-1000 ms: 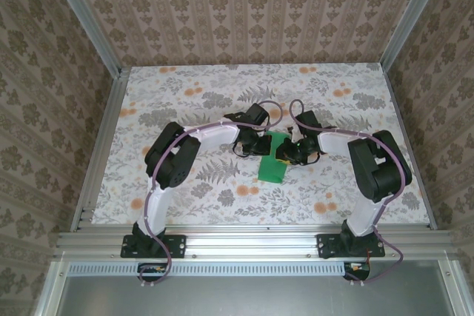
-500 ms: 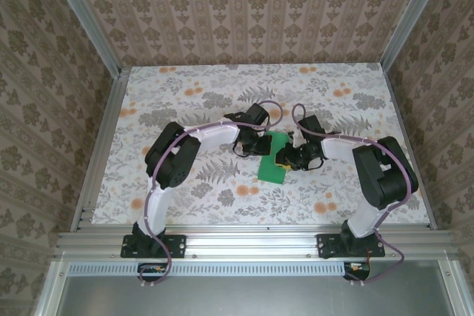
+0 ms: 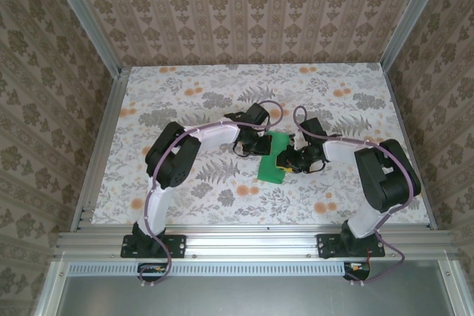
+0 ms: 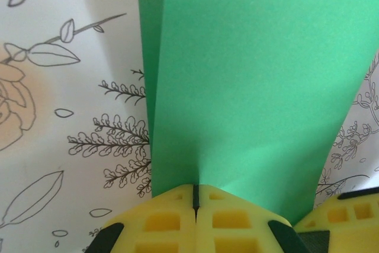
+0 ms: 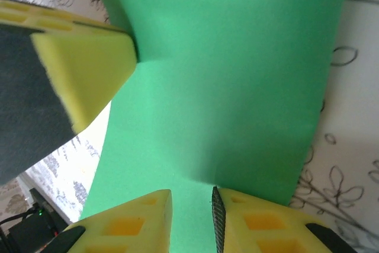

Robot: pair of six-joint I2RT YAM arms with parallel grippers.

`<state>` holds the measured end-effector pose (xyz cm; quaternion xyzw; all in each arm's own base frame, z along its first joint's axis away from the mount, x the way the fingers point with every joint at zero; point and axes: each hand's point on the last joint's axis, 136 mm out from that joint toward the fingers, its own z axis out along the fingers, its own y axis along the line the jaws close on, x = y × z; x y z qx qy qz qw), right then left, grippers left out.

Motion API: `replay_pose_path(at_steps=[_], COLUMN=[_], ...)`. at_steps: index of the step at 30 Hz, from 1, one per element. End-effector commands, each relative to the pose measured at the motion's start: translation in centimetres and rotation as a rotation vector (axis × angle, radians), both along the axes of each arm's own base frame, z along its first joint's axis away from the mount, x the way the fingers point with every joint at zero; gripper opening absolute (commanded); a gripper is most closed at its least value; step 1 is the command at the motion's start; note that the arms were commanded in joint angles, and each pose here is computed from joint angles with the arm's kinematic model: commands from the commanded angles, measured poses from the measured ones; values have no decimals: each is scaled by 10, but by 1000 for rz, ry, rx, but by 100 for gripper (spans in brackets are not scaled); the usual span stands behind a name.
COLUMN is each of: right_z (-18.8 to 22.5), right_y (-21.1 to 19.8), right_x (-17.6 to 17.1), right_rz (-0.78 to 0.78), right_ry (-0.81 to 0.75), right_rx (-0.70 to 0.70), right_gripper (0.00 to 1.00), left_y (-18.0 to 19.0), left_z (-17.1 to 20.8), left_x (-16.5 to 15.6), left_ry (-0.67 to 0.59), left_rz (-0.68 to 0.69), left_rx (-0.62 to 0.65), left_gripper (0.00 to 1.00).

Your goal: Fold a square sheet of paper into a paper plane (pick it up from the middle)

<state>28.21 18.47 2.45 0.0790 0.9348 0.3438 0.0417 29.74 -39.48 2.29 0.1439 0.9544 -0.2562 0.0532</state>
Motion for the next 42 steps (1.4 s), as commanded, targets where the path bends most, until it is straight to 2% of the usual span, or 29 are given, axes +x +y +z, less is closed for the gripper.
replay_pose_path(at_steps=[1,5,10,14,18,23,27,30,33,37,42], right_z=[7,-16,-40,-16,6,-4,-32,-31,-13,12,3], right_y=[9,3,-19,-12,6,10,-4,-10,-6,13,18], right_x=[-14,-24,-36,-31,-32,-38,-47,-48,-44,-42,-48], right_rz=[23,-2,-2,18,51,29,11,11,27,47,40], right_ry=[15,65,110,56,20,41,107,103,59,18,38], right_rx=[66,44,-112,-85,7,29,-71,-111,-89,23,40], right_gripper=[27,27,26,26,27,27,27,27,27,27,27], left_y=[12,12,11,11,10,11,8,9,9,8,9], left_z=[-26,-25,-26,-25,-25,-25,-23,-23,-23,-24,-23], left_x=[-10,-9,-10,-10,-10,-9,-9,-9,-10,-11,-11], left_ry=[42,40,44,45,46,43,44,43,43,43,42], left_rz=[-23,-23,-24,-26,-29,-32,-36,-37,-36,-38,-38], left_rx=[87,86,83,82,77,80,71,72,70,66,69], left_gripper=[0,0,0,0,0,0,0,0,0,0,0])
